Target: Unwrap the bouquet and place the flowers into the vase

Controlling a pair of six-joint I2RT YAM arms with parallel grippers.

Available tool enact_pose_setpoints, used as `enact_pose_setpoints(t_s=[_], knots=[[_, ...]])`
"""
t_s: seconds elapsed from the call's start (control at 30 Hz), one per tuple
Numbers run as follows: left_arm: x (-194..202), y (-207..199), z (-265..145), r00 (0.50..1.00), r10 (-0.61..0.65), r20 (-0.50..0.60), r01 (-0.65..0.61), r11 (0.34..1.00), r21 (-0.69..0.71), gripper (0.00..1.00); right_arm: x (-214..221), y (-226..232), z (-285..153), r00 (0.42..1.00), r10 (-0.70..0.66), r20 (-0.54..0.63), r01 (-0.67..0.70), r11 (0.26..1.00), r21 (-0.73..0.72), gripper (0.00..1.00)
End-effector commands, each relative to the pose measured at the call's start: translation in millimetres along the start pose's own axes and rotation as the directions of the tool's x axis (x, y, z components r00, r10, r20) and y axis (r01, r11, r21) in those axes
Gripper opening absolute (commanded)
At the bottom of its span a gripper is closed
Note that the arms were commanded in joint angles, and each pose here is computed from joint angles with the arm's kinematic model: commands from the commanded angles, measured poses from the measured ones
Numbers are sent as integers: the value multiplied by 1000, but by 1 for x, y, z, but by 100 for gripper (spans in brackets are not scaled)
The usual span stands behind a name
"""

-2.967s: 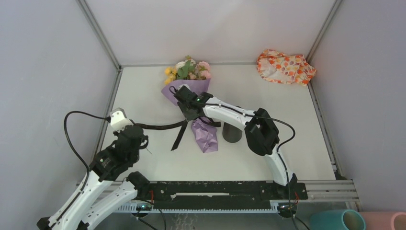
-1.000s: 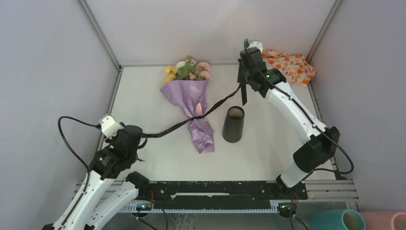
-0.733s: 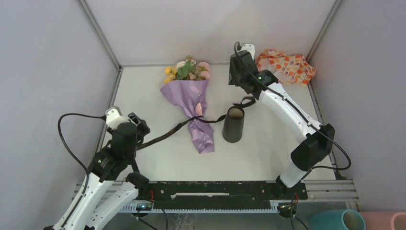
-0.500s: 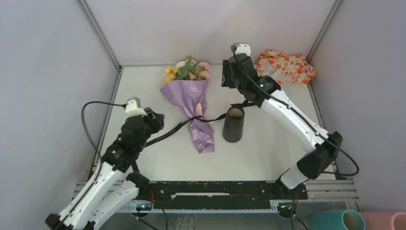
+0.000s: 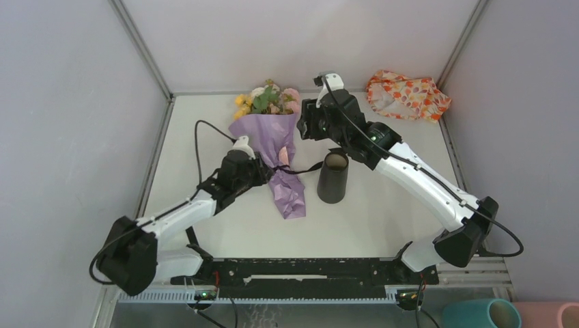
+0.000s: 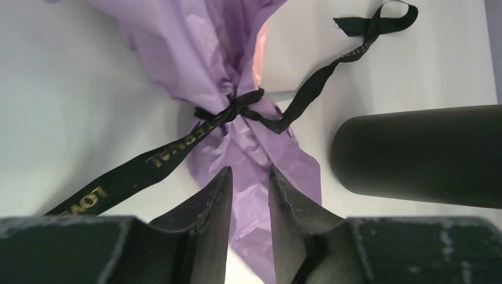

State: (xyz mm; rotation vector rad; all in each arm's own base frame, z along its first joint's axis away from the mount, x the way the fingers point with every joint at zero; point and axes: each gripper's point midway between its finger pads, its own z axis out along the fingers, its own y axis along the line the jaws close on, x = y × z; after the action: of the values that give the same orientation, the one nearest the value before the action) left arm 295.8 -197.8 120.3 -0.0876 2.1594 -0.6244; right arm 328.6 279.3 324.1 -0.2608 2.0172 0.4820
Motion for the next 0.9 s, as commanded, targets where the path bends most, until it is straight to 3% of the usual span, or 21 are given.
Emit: enact_pose_setpoints(t_s=[0.0, 0.23, 0.67, 0.87], knots=[[-18, -34, 22, 999, 46, 26, -48, 994, 100, 33, -2, 16, 3, 1000, 22, 9, -21, 998, -57, 58], [-1, -20, 55, 997, 67, -43, -67, 998, 20, 28, 10, 21, 13, 1000, 12, -26, -14, 997, -77, 58], [-7, 13, 63, 992, 126, -28, -128, 979, -157, 41, 27, 25, 26, 998, 15, -67, -21, 995, -92, 58], [-1, 13, 74, 989, 134, -60, -142, 978, -156, 41, 35, 23, 30, 996, 18, -86, -26, 996, -89, 58]])
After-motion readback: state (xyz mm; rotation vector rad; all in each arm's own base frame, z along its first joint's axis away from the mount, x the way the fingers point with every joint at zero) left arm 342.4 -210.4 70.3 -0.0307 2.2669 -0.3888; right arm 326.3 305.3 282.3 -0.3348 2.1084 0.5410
